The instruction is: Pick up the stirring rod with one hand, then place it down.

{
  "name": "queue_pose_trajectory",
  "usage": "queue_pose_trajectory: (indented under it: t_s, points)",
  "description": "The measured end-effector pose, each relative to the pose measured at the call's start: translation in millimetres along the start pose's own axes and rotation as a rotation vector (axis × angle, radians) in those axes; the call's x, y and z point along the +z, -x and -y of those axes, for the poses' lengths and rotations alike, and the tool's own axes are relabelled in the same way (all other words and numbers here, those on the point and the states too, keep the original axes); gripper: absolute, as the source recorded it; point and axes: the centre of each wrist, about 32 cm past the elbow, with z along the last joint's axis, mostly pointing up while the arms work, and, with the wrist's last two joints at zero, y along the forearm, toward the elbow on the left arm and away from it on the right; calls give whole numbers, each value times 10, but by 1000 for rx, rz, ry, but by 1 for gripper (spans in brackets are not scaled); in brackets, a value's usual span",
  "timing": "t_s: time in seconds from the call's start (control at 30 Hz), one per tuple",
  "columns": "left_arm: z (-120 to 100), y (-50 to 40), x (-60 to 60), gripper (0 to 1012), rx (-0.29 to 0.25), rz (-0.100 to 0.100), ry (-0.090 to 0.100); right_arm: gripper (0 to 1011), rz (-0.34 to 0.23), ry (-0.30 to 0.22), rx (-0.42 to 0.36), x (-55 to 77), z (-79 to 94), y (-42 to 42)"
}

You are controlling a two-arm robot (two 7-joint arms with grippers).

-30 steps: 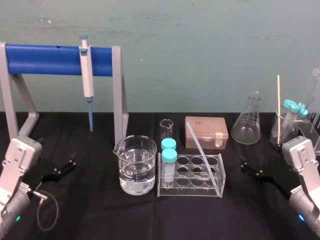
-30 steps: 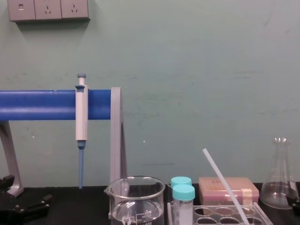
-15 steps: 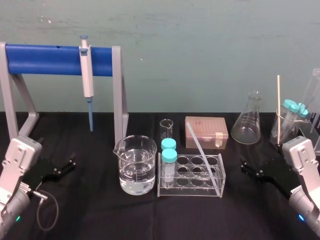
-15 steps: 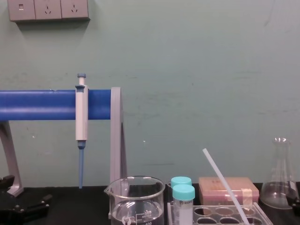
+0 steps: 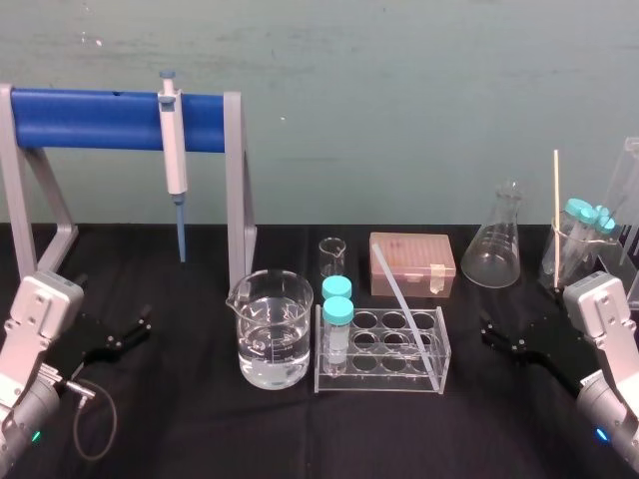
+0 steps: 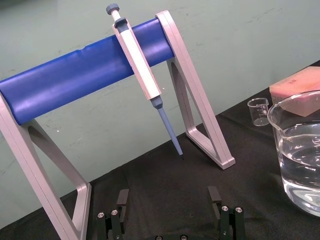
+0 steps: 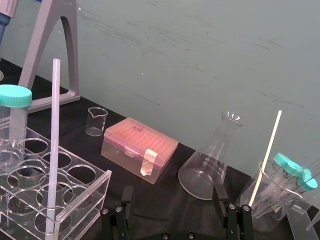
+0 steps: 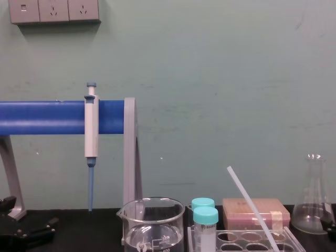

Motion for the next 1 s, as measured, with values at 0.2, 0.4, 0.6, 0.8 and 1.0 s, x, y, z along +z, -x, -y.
queue_pose_trajectory:
  t_s: [0.2, 0.4, 0.6, 0.8, 1.0]
  points:
    - [0, 0, 0, 1000, 0, 0, 0, 1003, 0, 0, 0, 0, 0, 0]
    - [0, 0, 0, 1000, 0, 0, 0, 1003, 0, 0, 0, 0, 0, 0]
    - [0, 0, 0, 1000, 0, 0, 0, 1003, 0, 0, 0, 0, 0, 0]
    - [0, 0, 0, 1000, 0, 0, 0, 1003, 0, 0, 0, 0, 0, 0]
    - [0, 0, 0, 1000, 0, 0, 0, 1003, 0, 0, 0, 0, 0, 0]
